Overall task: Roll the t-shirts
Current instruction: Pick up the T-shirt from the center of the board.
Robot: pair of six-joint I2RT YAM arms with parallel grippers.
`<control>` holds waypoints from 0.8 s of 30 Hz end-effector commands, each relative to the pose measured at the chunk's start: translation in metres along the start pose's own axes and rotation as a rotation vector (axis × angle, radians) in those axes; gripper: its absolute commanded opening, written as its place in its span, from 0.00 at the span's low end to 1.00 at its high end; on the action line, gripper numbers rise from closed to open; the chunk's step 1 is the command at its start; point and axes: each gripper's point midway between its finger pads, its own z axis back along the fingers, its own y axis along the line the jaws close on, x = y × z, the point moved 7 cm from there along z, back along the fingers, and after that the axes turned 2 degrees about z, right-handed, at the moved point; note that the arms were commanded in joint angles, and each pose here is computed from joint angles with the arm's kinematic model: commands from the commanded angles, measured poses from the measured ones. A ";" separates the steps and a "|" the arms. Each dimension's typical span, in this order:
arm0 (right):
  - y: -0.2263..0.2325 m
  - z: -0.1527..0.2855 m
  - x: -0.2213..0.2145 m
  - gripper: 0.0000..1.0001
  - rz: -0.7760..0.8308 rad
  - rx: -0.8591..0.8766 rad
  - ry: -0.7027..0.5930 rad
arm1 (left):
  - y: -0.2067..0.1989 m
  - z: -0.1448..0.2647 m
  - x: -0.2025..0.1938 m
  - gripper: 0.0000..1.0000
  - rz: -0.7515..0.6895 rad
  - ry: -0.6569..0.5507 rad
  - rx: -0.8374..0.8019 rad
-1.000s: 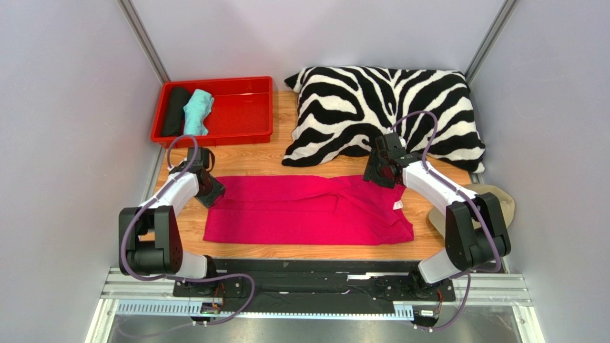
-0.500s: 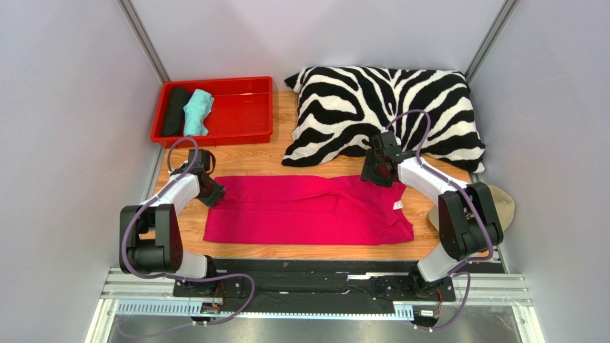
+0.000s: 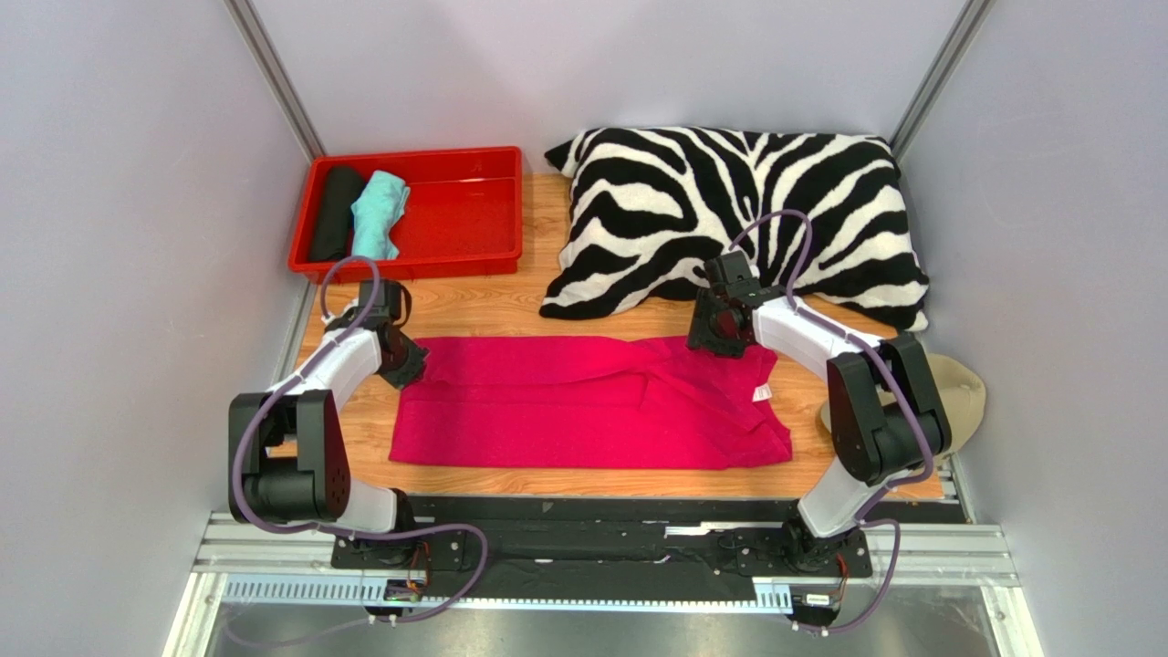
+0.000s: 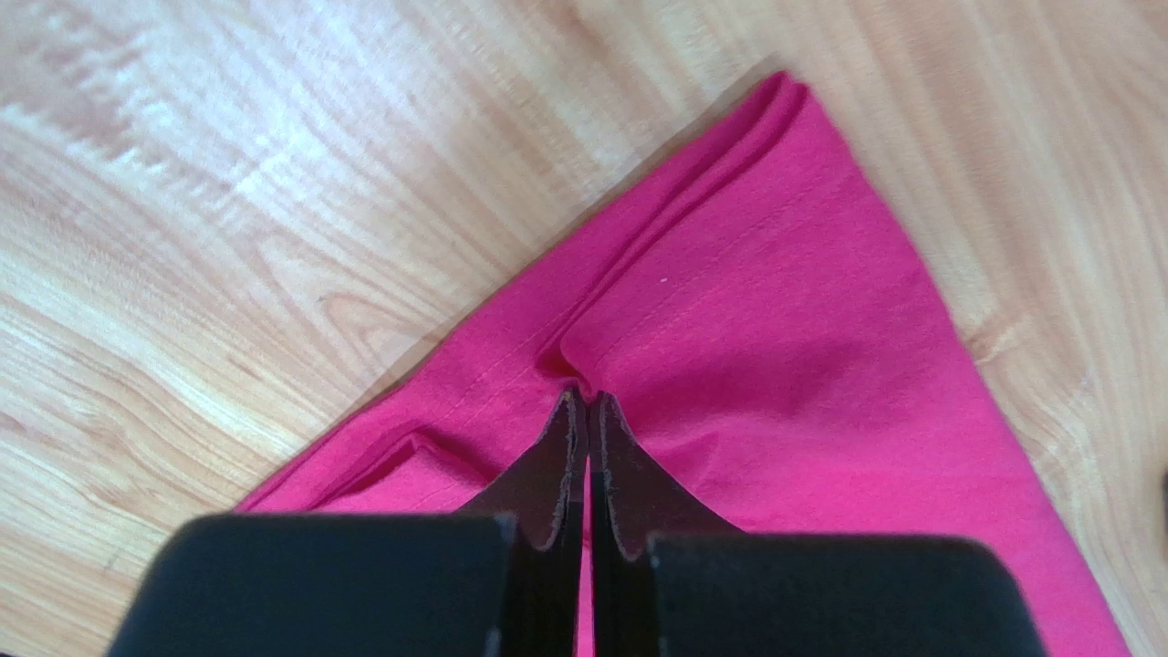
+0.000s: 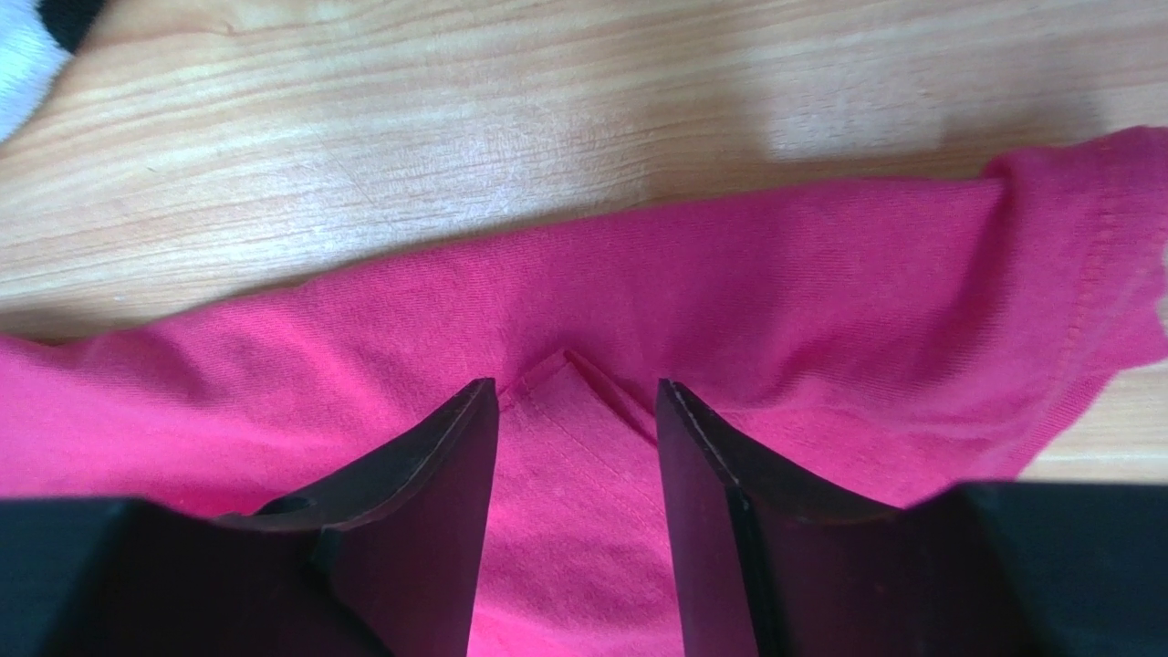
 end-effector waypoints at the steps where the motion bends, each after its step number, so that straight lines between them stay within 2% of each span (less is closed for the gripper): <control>1: 0.007 -0.005 0.007 0.47 0.016 -0.004 -0.037 | -0.013 0.012 0.019 0.00 -0.020 -0.074 -0.060; 6: 0.007 -0.008 0.005 0.38 0.009 -0.009 -0.033 | -0.015 0.015 0.022 0.00 -0.035 -0.085 -0.069; 10: 0.007 -0.001 0.006 0.17 0.005 -0.008 -0.040 | -0.017 0.018 0.026 0.00 -0.038 -0.098 -0.077; 13: 0.007 0.007 0.007 0.08 0.001 0.001 -0.045 | -0.018 0.020 0.029 0.00 -0.043 -0.108 -0.074; 17: 0.009 0.018 0.003 0.06 0.013 0.011 -0.042 | -0.020 0.024 0.033 0.00 -0.053 -0.131 -0.083; 24: 0.013 0.033 -0.005 0.06 0.020 0.053 -0.037 | -0.023 0.027 0.037 0.00 -0.058 -0.152 -0.092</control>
